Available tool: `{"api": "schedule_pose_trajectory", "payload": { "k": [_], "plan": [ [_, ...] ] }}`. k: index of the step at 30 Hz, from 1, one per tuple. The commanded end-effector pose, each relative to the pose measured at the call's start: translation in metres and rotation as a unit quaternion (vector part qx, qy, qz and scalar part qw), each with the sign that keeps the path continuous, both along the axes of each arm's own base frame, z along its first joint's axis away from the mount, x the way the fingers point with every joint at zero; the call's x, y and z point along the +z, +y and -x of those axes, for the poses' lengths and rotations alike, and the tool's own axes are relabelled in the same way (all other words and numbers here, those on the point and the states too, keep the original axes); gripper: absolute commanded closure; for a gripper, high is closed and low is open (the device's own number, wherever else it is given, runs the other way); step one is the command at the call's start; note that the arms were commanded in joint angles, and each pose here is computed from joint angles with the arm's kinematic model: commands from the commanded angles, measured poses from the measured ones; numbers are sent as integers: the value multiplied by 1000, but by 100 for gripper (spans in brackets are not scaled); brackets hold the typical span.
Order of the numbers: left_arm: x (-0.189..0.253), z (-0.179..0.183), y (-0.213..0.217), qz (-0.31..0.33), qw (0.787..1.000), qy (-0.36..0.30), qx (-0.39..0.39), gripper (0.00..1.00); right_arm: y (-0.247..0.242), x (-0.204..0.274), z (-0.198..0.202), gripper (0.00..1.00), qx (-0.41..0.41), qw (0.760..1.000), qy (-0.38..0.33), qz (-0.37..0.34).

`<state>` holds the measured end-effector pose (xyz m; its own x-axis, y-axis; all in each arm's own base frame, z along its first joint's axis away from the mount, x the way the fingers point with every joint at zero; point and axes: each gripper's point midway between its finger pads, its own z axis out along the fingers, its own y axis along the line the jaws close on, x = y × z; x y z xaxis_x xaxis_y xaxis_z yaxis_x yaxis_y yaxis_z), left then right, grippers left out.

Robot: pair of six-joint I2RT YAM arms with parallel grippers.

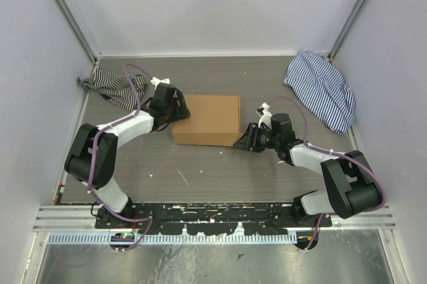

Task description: Fold the paper box

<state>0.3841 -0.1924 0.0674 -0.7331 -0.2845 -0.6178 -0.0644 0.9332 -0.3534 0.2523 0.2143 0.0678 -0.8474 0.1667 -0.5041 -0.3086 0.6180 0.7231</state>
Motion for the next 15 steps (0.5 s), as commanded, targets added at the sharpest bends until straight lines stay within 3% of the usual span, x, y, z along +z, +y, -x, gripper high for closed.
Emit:
{"api": "schedule_pose_trajectory", "payload": {
  "k": [1,5,15],
  "plan": [
    [-36,36,2,-26,996,78,-22,28,15,58,-22,60,11,993,-109,-55],
    [-36,38,3,-30,996,83,-22,28,18,67,-24,74,15,992,-105,-61],
    [-35,41,2,-32,995,86,-26,29,22,79,-13,84,42,991,-101,-76]
  ]
}}
